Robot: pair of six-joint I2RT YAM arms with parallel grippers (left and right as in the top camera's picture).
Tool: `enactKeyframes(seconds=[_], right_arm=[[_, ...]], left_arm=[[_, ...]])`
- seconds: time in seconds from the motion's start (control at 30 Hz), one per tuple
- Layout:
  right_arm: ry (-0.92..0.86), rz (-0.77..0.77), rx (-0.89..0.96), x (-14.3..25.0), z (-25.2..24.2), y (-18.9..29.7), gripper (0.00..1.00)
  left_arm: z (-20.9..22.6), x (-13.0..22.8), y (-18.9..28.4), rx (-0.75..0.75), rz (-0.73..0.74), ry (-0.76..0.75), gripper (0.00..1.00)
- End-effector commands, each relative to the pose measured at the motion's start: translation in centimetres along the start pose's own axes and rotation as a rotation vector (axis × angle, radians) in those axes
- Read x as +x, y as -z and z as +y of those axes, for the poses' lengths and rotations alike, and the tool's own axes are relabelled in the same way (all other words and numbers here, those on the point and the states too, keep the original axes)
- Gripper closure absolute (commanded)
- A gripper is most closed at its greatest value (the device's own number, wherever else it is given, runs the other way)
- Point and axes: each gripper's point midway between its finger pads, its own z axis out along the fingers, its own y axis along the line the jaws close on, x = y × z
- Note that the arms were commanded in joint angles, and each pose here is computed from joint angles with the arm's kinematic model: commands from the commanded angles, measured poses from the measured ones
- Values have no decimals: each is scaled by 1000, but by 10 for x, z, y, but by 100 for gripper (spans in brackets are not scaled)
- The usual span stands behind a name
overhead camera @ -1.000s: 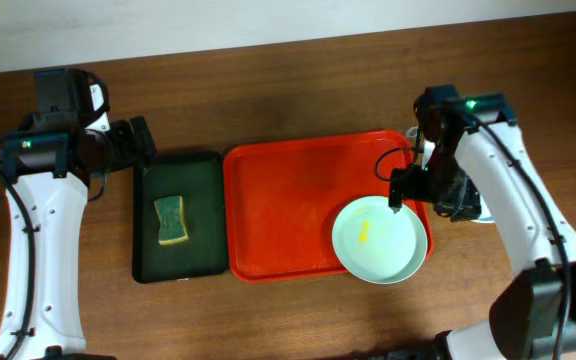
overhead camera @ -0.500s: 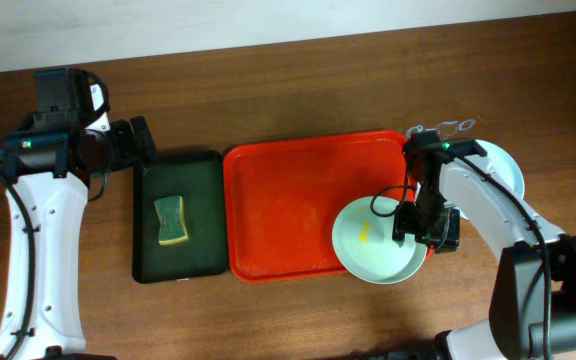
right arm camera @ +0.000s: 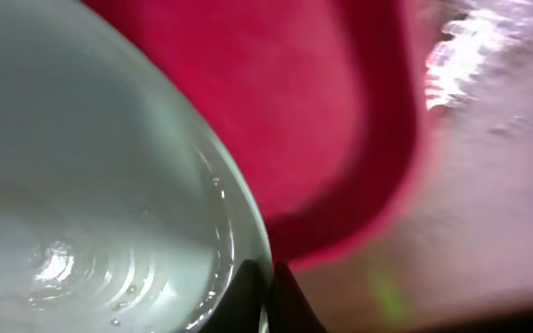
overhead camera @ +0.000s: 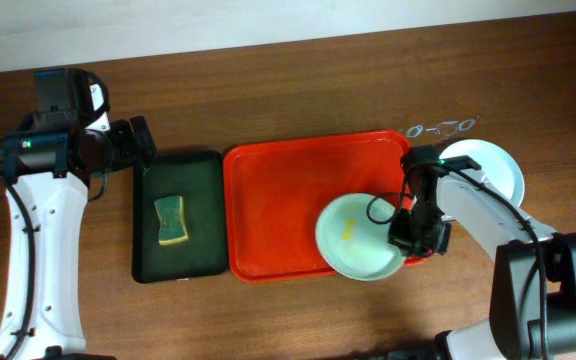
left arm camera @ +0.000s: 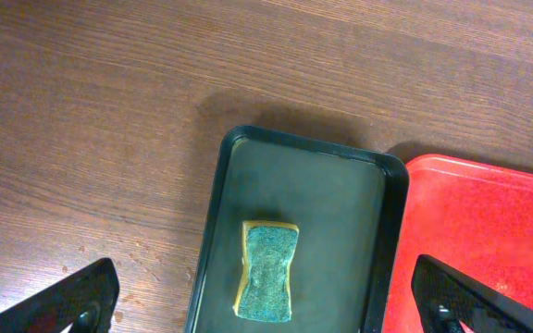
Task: Clean dirty plates on tray and stack at the side
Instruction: 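Move right gripper to the remaining pale blue plate and grip its rim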
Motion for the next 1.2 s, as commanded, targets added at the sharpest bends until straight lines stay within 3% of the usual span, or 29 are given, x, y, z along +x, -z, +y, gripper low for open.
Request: enactKeyframes(seconds=[0.0,0.23,0.47,0.87,1.0,1.1,1.17], right_arm=[[18,39,-225,4,43,2,96],[29,-95,-364,-23,88,10,96],[-33,-250,-229,-33,95,4,96],[-31,-284,-227,-35,99,0,94],[-31,-280,-224,-34,98,-1,80],[-31,-267,-221,-31,97,-2,47],[-40,-258,-211,-30,94,-1,33]], left_arm=[[0,-1,0,4,-1,3,1],[0,-1,0,4,-2,3,1],[0,-1,0,4,-2,3,1],[0,-1,0,4,-1,3,1],[0,-1,0,4,-2,3,1],[0,-1,0,4,-2,3,1],[0,-1,0,4,-1,3,1]])
